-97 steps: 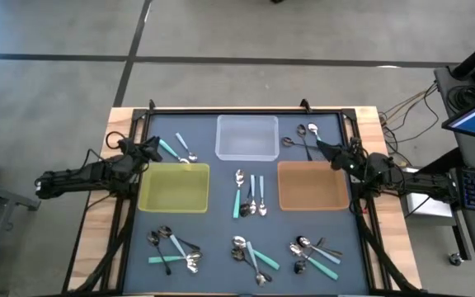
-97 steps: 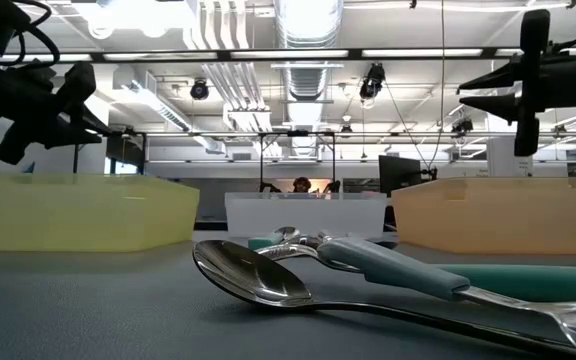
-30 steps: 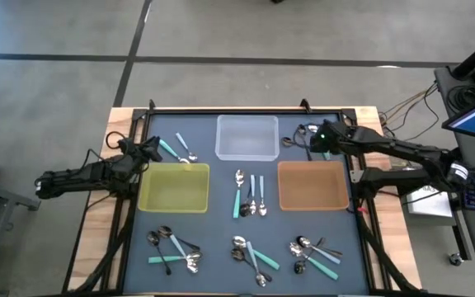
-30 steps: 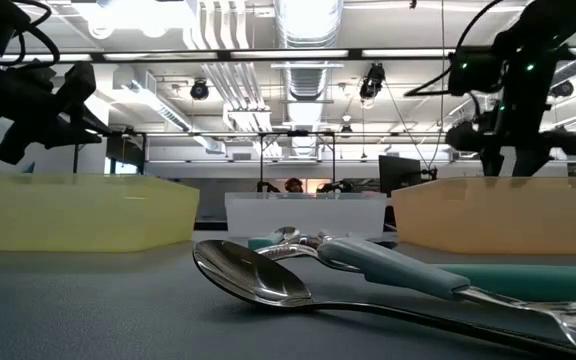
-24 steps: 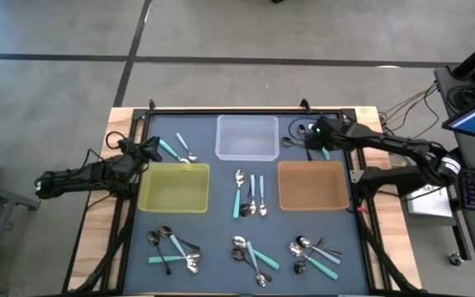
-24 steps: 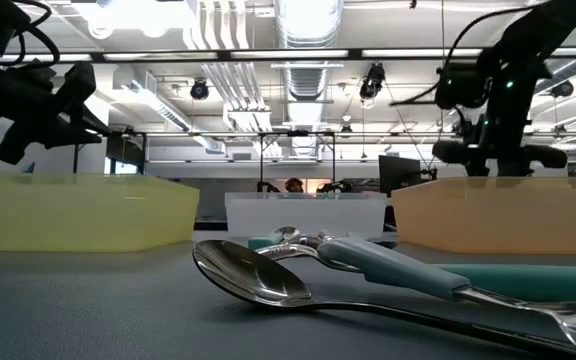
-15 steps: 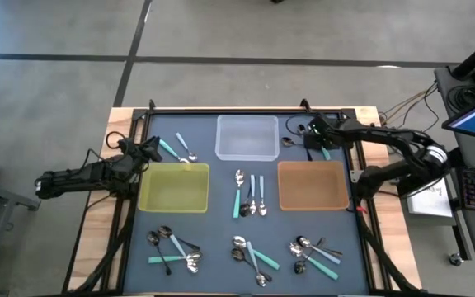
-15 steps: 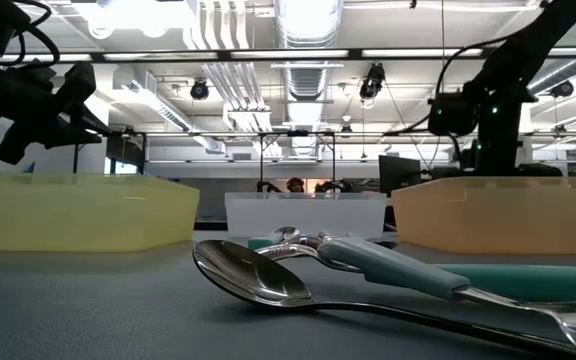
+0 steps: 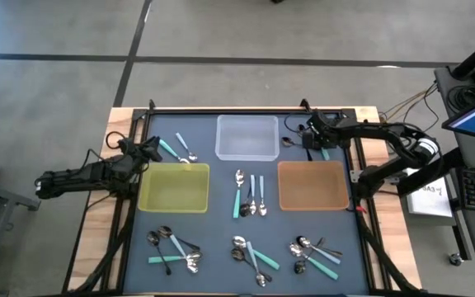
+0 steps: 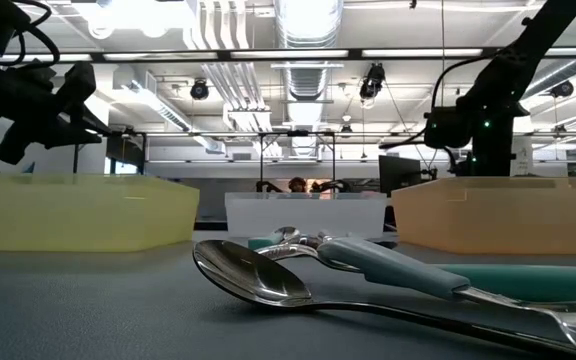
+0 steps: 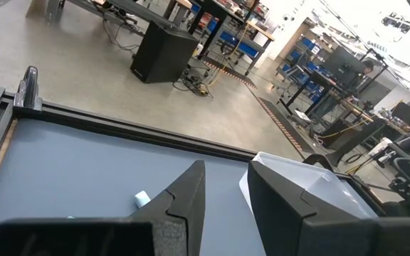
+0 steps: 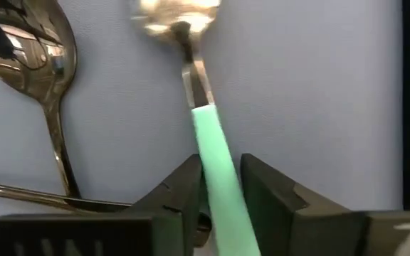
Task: Sort silverware by color (type)
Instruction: Put the green spoon into the orange bin
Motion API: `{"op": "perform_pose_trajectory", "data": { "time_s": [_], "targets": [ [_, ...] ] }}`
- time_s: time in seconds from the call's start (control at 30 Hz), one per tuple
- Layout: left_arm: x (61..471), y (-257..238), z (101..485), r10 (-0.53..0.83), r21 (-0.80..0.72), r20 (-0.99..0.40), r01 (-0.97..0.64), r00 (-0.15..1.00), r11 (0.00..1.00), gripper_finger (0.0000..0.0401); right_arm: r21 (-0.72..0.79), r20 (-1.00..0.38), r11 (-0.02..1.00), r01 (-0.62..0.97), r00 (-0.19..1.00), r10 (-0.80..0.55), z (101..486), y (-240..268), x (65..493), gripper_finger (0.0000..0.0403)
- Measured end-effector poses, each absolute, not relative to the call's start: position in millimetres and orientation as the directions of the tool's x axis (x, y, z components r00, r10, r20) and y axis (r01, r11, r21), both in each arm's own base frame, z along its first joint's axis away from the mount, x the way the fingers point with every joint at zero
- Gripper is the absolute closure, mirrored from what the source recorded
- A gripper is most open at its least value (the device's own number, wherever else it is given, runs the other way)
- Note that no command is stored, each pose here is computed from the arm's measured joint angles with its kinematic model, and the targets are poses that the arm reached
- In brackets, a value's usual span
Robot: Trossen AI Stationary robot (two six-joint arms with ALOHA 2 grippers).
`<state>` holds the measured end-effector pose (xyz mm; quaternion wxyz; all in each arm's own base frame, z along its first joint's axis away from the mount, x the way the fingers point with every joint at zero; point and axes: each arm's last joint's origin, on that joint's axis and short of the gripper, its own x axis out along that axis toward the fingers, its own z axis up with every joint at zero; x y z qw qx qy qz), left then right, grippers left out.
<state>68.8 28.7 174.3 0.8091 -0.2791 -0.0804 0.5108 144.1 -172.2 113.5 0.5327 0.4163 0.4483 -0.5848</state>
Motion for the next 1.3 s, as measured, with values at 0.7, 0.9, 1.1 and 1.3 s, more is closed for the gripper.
{"op": "perform_pose_trajectory", "data": {
  "time_s": [0.7, 0.9, 1.1, 1.3],
  "targets": [
    [69, 29, 174, 0.872, -0.534, -0.155, -0.782, 0.465, 0.322, 0.0312, 0.231, -0.826, -0.002, 0.973, 0.195, -0.529, 195, -152, 134, 0.0361],
    [69, 29, 174, 0.872, -0.534, -0.155, -0.782, 0.465, 0.322, 0.0312, 0.461, -0.706, 0.251, 0.851, 0.523, -0.478, 232, -120, 137, 0.0361],
    [69, 29, 174, 0.871, -0.534, -0.155, -0.782, 0.465, 0.323, 0.0312, 0.564, -0.668, 0.47, 0.679, 0.71, -0.223, 241, -76, 153, 0.0361],
    [69, 29, 174, 0.871, -0.534, -0.155, -0.782, 0.465, 0.322, 0.0312, 0.46, -0.752, 0.696, 0.552, 0.659, -0.026, 232, -39, 161, 0.036]
  ]
}}
